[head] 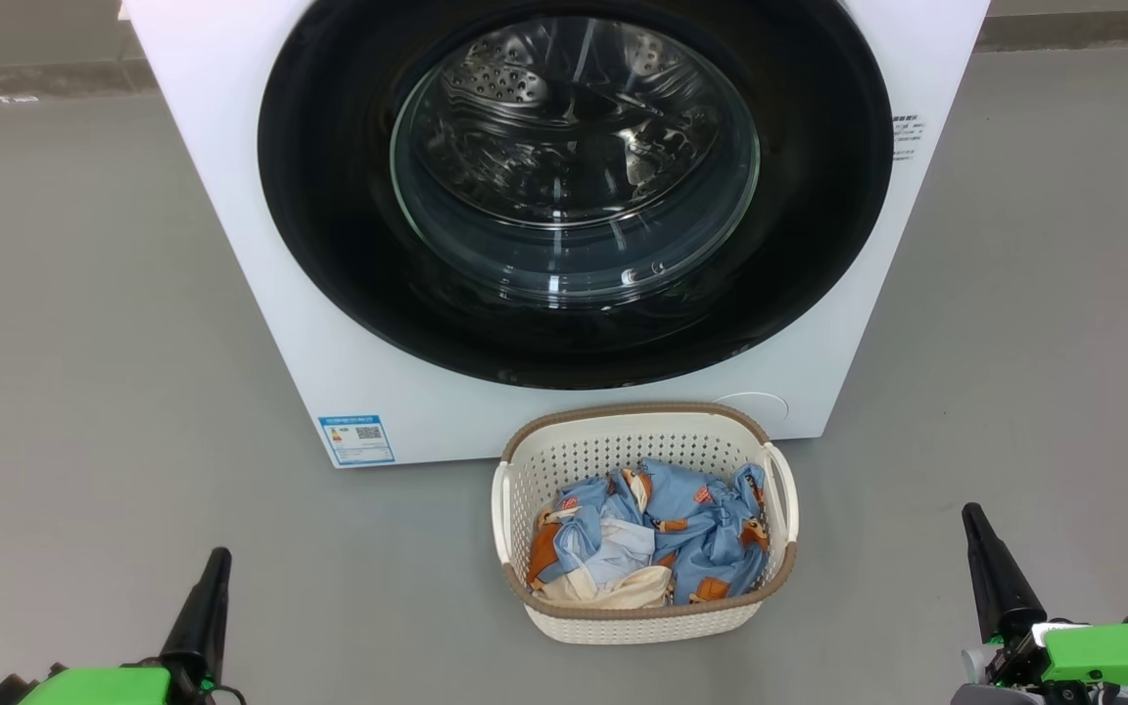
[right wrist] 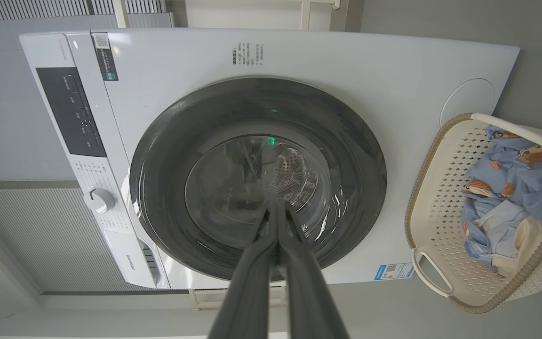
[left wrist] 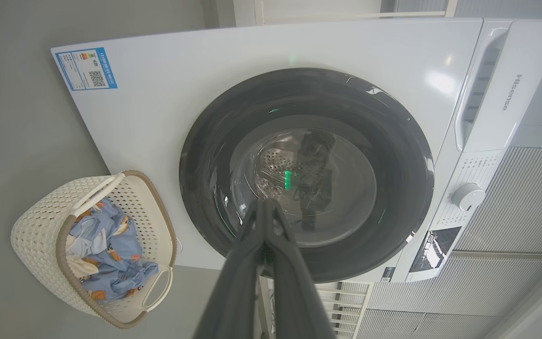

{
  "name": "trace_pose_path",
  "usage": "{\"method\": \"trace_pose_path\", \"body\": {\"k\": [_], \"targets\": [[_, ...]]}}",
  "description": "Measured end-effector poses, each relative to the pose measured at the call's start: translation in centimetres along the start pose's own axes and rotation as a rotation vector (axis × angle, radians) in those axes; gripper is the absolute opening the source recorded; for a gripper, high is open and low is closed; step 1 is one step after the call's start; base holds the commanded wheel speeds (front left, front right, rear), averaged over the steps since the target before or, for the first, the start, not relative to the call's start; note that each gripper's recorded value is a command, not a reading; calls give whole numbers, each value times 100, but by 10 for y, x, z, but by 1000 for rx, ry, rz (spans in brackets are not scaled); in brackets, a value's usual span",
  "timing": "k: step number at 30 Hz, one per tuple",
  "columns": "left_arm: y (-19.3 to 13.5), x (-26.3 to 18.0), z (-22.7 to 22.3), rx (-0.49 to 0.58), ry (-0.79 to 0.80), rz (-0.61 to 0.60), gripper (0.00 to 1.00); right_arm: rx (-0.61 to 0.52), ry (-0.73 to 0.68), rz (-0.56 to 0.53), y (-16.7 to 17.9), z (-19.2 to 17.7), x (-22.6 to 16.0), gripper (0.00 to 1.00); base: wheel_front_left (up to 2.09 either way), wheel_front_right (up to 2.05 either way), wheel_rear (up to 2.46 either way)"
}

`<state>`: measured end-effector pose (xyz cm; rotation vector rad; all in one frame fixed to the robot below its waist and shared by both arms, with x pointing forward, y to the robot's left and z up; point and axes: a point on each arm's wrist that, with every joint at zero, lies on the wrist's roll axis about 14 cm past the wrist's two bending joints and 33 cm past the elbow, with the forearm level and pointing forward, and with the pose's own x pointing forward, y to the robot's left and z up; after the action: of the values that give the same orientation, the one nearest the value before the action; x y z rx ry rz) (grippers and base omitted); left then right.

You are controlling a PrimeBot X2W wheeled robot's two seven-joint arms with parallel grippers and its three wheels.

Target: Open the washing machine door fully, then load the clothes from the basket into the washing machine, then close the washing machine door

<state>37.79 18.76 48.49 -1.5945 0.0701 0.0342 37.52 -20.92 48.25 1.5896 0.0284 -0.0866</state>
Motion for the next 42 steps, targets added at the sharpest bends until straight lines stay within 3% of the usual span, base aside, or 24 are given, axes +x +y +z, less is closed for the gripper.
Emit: {"method": "trace_pose_path", "body": {"k": [23,24,30,42], "targets": [[0,0,0,0,0,0,0,0,0,0,0,0,0,0,0,0,0],[0,0,0,0,0,0,100,0,0,0,0,0,0,100,0,0,0],[31,-13,-7,-28,2,89,100,18,-7,-89,-30,-2,-12,100,0,0,0],[26,-14,-7,34,-8,76,100,-59,-16,-89,-29,-2,-12,100,0,0,0]]}}
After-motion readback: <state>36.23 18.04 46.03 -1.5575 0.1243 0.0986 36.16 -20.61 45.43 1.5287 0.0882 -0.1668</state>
